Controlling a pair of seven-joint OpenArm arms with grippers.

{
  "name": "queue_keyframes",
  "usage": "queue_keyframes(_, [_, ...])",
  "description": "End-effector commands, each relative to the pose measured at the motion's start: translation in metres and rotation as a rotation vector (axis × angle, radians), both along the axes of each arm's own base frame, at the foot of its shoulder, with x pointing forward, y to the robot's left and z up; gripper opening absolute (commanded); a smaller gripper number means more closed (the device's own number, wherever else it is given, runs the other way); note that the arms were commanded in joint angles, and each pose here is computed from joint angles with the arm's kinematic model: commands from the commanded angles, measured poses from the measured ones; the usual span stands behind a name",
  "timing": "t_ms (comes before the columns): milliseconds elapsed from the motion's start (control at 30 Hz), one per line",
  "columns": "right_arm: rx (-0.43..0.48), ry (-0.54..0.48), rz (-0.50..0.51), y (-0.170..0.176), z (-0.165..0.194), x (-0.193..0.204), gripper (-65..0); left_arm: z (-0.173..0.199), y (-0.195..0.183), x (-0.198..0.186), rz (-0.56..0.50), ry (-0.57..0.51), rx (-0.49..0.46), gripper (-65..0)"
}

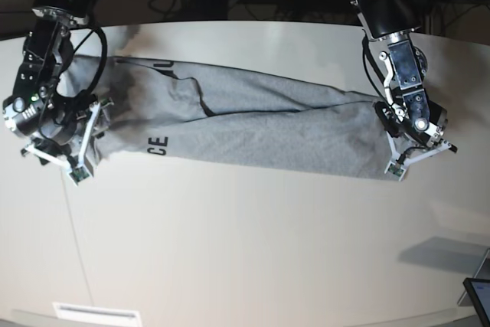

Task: Fold the T-shirt properly
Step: 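Hold the hem end with the left gripper and adjust the collar end with the right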

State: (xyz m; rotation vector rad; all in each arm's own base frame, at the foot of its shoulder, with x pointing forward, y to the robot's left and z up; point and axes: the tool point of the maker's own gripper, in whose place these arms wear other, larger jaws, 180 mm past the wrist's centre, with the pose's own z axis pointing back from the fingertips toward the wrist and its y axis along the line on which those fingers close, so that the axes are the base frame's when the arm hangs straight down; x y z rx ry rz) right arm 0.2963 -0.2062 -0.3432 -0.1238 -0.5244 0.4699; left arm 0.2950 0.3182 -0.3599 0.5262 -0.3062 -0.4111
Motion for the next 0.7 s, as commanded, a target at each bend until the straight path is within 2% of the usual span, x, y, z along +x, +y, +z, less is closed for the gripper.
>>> queue_keyframes(0, [-0.003,-0.048,0.004,-0.002,0.013,0.012,-23.6,0.013,0.007,0.007,0.005,-0.032,0.026,-41.3])
queue_keyframes(100, [0.008,-0.05,0.005,-0.001,0.014,0.023,-29.3,0.012,0.007,0.007,0.004,-0.03,0.027,-41.3])
queue_keyframes(267, [0.048,0.013,-0.005,-0.001,-0.004,0.034,-37.4,0.012,0.007,0.007,0.004,-0.03,0.027,-41.3])
queue_keyframes(500, [0.057,-0.007,-0.005,0.001,0.003,0.047,-37.9,0.012,0.007,0.007,0.004,-0.03,0.027,-41.3])
queue_keyframes(667, [0.1,0.043,-0.005,0.01,-0.012,0.051,-38.2,0.012,0.007,0.007,0.004,-0.03,0.027,-41.3])
